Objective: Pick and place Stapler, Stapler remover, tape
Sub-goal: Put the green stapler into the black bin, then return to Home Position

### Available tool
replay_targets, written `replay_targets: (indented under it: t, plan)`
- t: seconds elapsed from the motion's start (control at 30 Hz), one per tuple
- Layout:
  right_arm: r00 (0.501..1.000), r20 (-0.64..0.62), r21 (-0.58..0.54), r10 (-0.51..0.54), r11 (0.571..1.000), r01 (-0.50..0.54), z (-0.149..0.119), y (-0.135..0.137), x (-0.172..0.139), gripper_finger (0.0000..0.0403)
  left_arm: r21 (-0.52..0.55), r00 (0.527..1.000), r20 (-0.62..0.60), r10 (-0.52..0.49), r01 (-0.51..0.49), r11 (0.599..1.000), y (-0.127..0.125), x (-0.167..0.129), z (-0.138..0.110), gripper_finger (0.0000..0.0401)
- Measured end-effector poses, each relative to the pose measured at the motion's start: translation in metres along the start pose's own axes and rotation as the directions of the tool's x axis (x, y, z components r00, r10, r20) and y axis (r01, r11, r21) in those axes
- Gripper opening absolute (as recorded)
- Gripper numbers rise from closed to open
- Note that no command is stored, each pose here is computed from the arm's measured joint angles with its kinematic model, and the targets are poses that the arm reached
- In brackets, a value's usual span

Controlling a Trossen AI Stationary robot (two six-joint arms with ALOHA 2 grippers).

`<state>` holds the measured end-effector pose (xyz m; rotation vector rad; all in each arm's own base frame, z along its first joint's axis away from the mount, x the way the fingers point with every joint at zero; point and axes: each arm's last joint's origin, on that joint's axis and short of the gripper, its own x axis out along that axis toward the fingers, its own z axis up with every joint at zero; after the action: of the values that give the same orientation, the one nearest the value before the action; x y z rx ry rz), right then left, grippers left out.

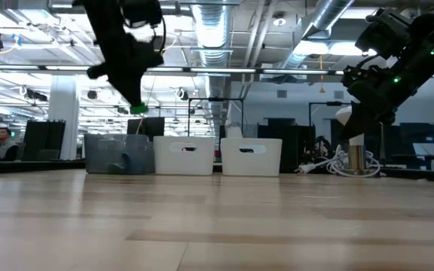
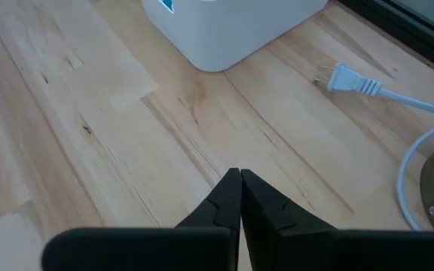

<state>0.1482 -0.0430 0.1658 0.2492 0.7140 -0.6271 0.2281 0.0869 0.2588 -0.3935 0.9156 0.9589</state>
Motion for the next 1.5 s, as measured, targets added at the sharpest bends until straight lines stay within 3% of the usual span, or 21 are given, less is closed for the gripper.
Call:
replay_targets:
  t: [0.33, 0.57, 0.77, 1.07, 1.3, 1.5]
  plan:
    - [1.000, 0.000, 0.000, 0.000, 1.000, 0.000, 0.000, 0.000, 0.000, 0.0001, -0.080, 0.976, -0.215, 0.034, -0.052, 0.995, 0.033, 0.074, 0.003, 0.0008]
    - [1.000, 0.000, 0.000, 0.000, 1.000, 0.000, 0.000, 0.000, 0.000, 0.0001, -0.125, 0.955, -0.297, 0.006, -0.045, 0.991, 0.041, 0.102, 0.003, 0.0008]
    - [1.000, 0.000, 0.000, 0.000, 1.000, 0.000, 0.000, 0.000, 0.000, 0.0001, -0.143, 0.955, -0.295, 0.006, -0.051, 0.988, 0.044, 0.108, 0.004, 0.0018]
    - [1.000, 0.000, 0.000, 0.001, 1.000, -0.001, 0.000, 0.000, 0.000, 0.0001, -0.151, 0.967, -0.256, 0.008, -0.048, 0.987, 0.043, 0.109, 0.008, 0.0088]
    - [1.000, -0.002, 0.000, 0.006, 1.000, -0.006, 0.000, 0.000, 0.000, 0.0001, -0.157, 0.969, -0.248, 0.002, -0.043, 0.987, 0.041, 0.108, 0.008, 0.0111]
    - [0.997, 0.011, 0.005, 0.070, 0.998, -0.070, 0.007, 0.003, -0.004, 0.0001, -0.123, 0.984, -0.147, -0.103, 0.085, 0.989, 0.034, 0.086, 0.017, 0.0100]
